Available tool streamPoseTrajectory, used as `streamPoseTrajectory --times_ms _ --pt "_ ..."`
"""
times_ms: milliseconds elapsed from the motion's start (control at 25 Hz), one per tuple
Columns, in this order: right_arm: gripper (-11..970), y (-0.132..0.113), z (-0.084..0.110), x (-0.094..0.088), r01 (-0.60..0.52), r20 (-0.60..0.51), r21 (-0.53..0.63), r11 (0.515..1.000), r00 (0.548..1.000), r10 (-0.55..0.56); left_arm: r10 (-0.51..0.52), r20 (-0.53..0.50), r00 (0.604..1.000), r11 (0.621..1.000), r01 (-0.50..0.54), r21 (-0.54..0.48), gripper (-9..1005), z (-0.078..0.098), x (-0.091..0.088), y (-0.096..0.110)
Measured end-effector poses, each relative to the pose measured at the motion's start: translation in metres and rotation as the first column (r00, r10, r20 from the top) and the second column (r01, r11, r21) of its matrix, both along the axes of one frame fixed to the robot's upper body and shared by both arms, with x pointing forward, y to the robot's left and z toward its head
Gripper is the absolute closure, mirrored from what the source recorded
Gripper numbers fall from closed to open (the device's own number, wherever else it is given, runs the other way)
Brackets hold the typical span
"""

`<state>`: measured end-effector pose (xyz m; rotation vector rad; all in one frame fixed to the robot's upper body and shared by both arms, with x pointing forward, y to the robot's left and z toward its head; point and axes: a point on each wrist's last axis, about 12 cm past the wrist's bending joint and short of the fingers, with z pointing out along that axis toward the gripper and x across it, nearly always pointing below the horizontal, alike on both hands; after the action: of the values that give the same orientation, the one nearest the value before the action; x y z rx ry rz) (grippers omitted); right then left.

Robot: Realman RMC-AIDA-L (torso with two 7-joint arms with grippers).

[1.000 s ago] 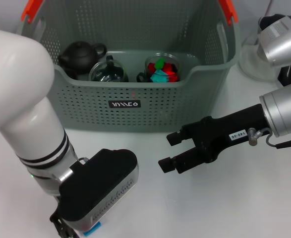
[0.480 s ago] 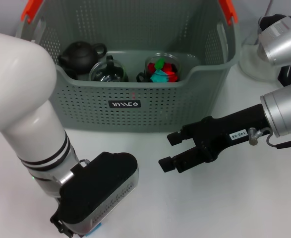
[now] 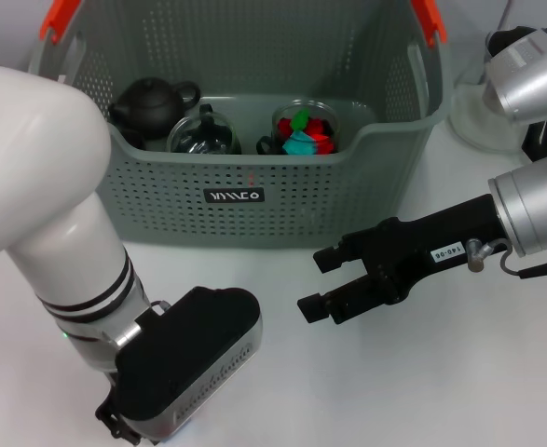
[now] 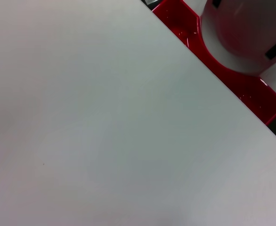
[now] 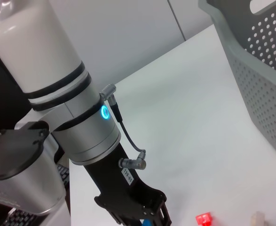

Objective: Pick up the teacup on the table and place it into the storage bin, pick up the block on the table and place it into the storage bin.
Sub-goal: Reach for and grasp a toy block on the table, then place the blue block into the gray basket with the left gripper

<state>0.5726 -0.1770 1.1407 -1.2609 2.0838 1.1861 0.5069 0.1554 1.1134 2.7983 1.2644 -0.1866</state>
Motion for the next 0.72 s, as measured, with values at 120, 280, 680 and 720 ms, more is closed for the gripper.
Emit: streamPoseTrajectory --times_ms 120,280,680,720 --pt "12 0.0 0.0 0.0 0.0 0.0 0.0 1.0 1.0 0.0 0.008 0.004 1.0 1.0 -0.008 0.0 519 0.002 0.0 0.0" --pt "12 -0.001 0.0 0.0 0.003 -0.001 0.002 1.0 1.0 -0.003 0.038 0.023 0.999 0.999 -0.037 -0.021 572 0.012 0.003 -0.001" --pt "12 -0.008 0.001 -0.004 -0.032 -0.013 -0.015 0.999 0.999 0.032 0.29 -0.177 0.941 0.888 -0.333 -0.317 601 0.083 0.017 0.048" --pt "12 -0.01 0.0 -0.005 -0.037 -0.017 -0.024 0.999 0.999 0.037 0.33 -0.199 0.923 0.847 -0.383 -0.368 601 0.09 0.019 0.056"
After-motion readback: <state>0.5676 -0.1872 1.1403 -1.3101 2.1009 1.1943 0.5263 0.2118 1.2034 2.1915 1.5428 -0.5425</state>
